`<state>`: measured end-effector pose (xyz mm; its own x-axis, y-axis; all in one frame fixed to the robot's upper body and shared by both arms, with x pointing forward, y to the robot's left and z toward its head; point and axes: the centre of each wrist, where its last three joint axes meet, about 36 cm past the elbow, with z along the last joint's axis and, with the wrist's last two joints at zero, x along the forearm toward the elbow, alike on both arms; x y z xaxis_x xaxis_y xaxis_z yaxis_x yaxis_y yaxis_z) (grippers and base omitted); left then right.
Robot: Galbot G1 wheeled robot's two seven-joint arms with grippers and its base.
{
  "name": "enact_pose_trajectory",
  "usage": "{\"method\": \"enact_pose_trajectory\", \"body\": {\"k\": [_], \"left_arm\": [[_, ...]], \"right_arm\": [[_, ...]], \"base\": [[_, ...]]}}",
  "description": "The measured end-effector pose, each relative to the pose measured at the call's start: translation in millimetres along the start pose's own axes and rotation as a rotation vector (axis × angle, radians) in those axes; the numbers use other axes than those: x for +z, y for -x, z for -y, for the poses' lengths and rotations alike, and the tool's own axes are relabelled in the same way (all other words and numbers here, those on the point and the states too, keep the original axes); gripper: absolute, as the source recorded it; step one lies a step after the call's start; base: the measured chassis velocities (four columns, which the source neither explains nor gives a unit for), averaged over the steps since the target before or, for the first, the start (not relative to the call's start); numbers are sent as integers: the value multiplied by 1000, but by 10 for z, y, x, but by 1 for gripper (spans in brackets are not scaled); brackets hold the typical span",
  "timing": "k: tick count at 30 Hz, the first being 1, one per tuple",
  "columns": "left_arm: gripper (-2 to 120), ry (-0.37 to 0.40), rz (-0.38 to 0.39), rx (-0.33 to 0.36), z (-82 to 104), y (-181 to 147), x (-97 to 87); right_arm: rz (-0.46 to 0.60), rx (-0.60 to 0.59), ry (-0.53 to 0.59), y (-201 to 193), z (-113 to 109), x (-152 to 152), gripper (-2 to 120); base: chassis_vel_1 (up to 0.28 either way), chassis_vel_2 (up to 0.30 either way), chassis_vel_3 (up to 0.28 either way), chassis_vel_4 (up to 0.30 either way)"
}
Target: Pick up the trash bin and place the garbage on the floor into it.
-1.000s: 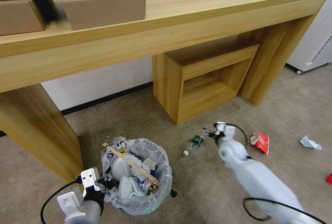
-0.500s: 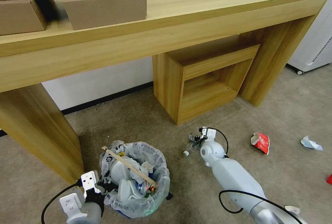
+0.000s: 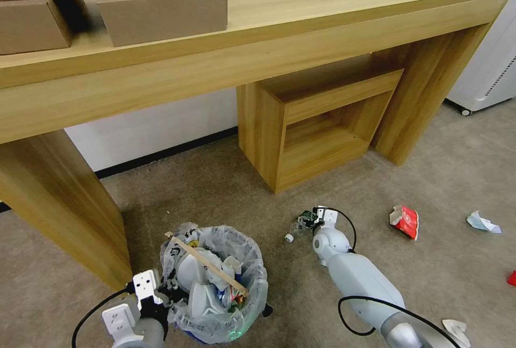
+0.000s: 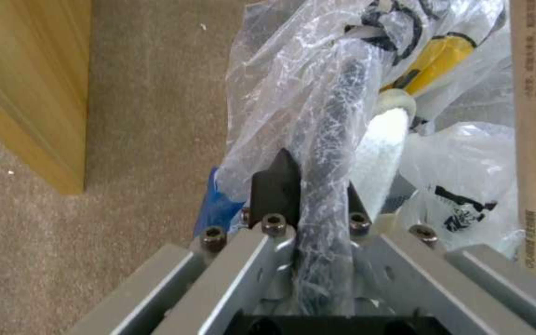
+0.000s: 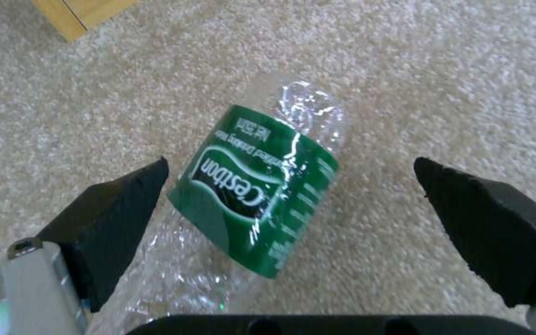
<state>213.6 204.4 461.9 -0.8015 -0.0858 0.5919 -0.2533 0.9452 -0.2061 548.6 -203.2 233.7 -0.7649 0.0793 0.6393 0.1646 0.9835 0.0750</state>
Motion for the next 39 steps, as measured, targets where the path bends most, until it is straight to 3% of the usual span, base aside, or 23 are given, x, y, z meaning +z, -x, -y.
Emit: {"method": "enact_pose_trajectory", "body": {"k": [15,28,39], "left_arm": [[0,8,-7,-2,2,12,71],[0,9,-7,12,33,39,85],[0,20,-5,11,22,22,83]], "right_arm": [[-2,-25,-70,261,-187,220,100],[-7,-23,-81,330,-195,355,99],[3,-26,-73,310,-163,422,59]], "base": [[0,0,0,0],[0,0,0,0],[0,0,0,0]]}}
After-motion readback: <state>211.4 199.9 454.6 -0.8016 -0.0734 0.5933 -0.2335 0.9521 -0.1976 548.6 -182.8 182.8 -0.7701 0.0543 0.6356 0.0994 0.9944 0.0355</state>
